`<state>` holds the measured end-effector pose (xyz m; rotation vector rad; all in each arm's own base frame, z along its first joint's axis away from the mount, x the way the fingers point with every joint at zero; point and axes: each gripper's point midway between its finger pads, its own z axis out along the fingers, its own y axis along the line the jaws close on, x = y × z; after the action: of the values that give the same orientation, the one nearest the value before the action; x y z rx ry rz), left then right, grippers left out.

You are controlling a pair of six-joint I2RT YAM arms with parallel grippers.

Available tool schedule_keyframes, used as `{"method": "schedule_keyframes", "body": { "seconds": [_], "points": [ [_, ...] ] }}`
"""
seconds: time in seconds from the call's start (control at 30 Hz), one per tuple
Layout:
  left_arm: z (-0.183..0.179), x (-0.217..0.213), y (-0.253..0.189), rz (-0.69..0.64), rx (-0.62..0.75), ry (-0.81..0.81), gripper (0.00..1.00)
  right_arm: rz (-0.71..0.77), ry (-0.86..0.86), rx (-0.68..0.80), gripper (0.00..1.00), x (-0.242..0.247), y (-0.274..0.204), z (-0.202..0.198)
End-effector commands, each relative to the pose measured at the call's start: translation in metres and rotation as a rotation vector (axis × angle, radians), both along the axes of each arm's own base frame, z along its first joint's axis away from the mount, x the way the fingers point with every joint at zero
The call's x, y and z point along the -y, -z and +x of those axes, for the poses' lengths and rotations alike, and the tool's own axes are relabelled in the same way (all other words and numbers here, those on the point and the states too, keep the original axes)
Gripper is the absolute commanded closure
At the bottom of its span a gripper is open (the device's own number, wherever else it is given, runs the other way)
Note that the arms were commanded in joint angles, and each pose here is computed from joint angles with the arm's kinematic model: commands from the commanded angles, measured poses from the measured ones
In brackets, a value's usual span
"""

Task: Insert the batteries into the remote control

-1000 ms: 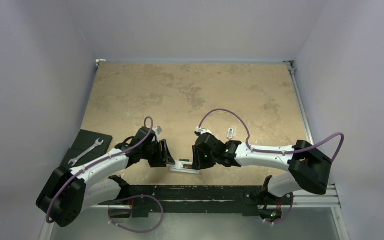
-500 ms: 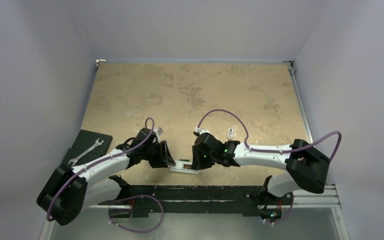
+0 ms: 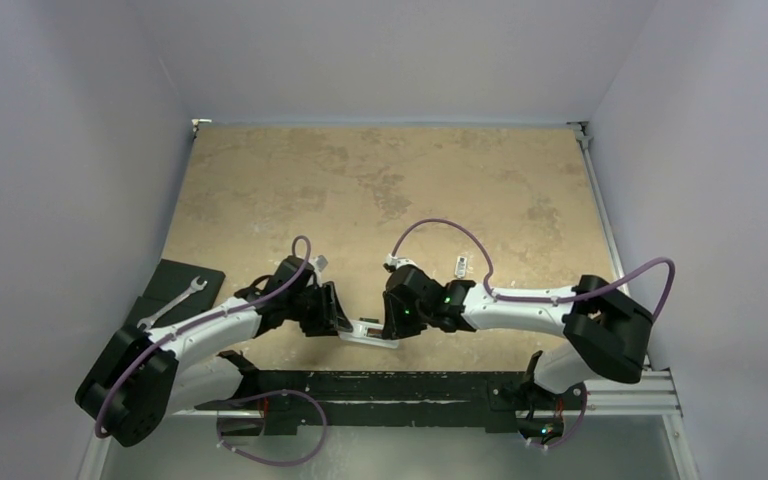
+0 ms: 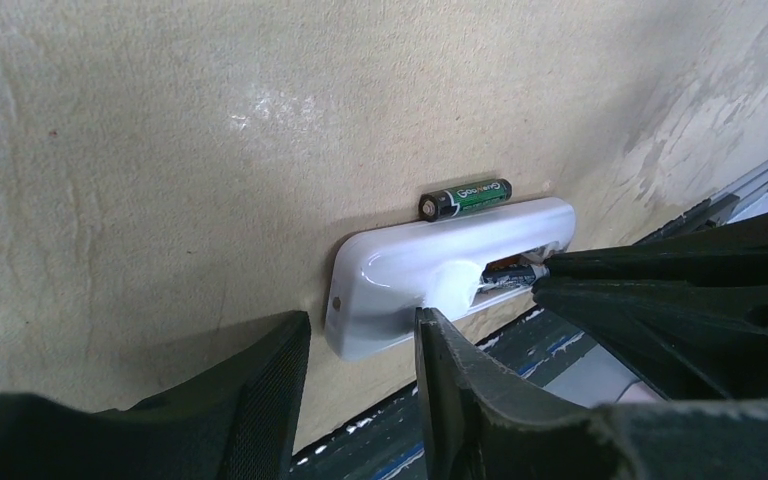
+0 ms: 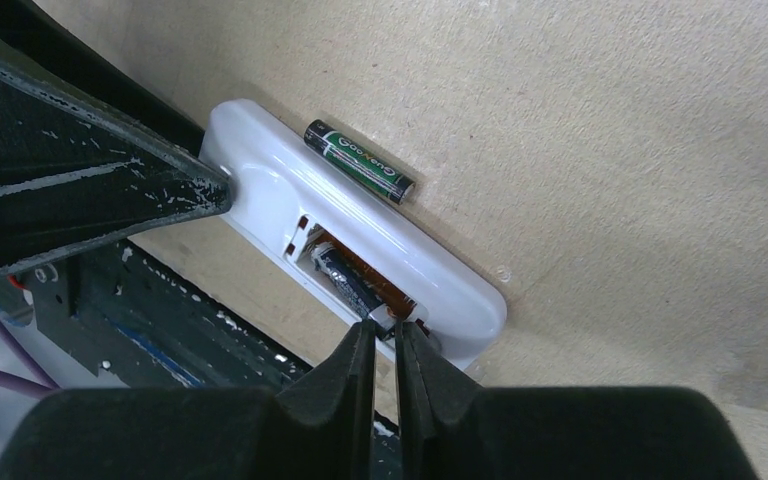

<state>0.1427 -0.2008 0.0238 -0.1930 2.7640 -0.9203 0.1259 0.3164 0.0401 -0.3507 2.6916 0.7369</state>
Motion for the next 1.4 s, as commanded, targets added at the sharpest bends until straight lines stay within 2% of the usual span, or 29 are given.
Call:
{"method": "schedule_keyframes", "body": {
  "seconds": [0.0,0.4,0.83,1.23,1.37],
  "points": [
    [0.002,0.006,-0.001,-0.024,0.009,0.005,0.59,0.033,-0.023,0.01,0.83,-0.013,-0.01,0.002],
    [0.001,0.009,0.0,-0.03,0.007,0.01,0.61,-0.016,-0.069,0.01,0.87,-0.017,-0.003,-0.002],
    [0.0,0.009,-0.002,-0.037,0.014,0.015,0.62,-0.202,-0.159,0.045,0.87,-0.017,0.013,-0.011],
    [-0.001,0.009,-0.002,-0.037,0.024,0.031,0.61,-0.412,-0.306,0.073,0.9,-0.024,0.034,-0.036],
    [-0.002,0.008,-0.002,-0.036,0.026,0.035,0.62,-0.441,-0.322,0.082,0.9,-0.025,0.037,-0.04]
  ]
}}
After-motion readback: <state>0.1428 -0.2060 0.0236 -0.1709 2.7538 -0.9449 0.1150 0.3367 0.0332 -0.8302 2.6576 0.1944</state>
